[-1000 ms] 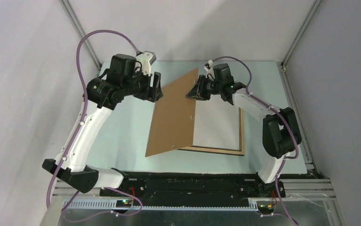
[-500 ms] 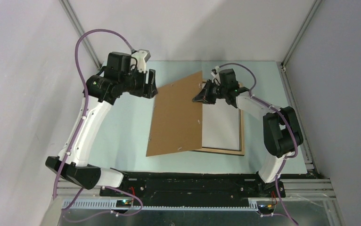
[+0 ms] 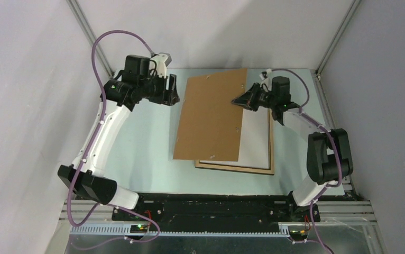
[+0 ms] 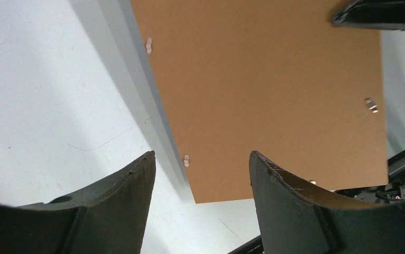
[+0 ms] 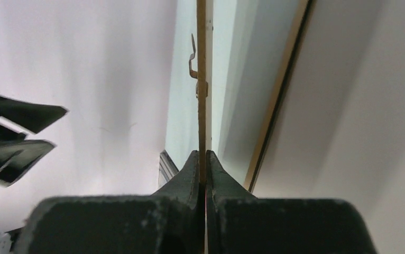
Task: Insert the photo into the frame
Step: Turn over the photo frame item at the center of the board, then place the photo frame item in the photo frame.
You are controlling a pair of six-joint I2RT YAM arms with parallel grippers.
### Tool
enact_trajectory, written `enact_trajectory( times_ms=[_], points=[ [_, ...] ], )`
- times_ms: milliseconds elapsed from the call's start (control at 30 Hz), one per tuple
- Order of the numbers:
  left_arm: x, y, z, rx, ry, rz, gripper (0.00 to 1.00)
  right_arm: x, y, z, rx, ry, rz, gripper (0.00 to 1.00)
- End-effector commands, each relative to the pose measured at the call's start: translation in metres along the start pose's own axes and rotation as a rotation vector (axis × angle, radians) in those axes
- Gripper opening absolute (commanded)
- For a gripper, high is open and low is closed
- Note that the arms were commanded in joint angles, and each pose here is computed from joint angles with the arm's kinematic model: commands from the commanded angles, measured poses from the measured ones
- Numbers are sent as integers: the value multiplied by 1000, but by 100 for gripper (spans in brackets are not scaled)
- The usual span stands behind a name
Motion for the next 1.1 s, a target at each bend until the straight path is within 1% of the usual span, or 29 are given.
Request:
enact_trajectory(
  times_ms=[0, 167, 267, 600, 833, 1067],
  points=[
    [8, 6, -6, 0, -38, -29, 70, 19, 52, 39, 214, -45, 103, 0],
    [9, 8, -13, 1, -28, -34, 70, 34, 50, 69, 242, -74, 91, 0],
    [11, 10, -16, 8, -28, -36, 70, 37, 43, 81, 247, -40, 72, 0],
    [11, 9, -28, -30, -10, -33, 69, 51, -16, 126, 193, -44, 13, 0],
    [4, 10, -36, -40, 9, -28, 69, 51, -43, 141, 175, -26, 17, 0],
    [-2, 12, -37, -21, 12, -28, 73, 50, -57, 145, 161, -14, 3, 0]
  ],
)
Point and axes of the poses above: each gripper's point midway between its finger pads, its own z axis back along the fingers, its own y axis along the line the jaws close on, x = y × z, the point moved 7 cm from there along z, back along the fingers, and after that the axes turned 5 degrees about -z, right-handed, at the moved point
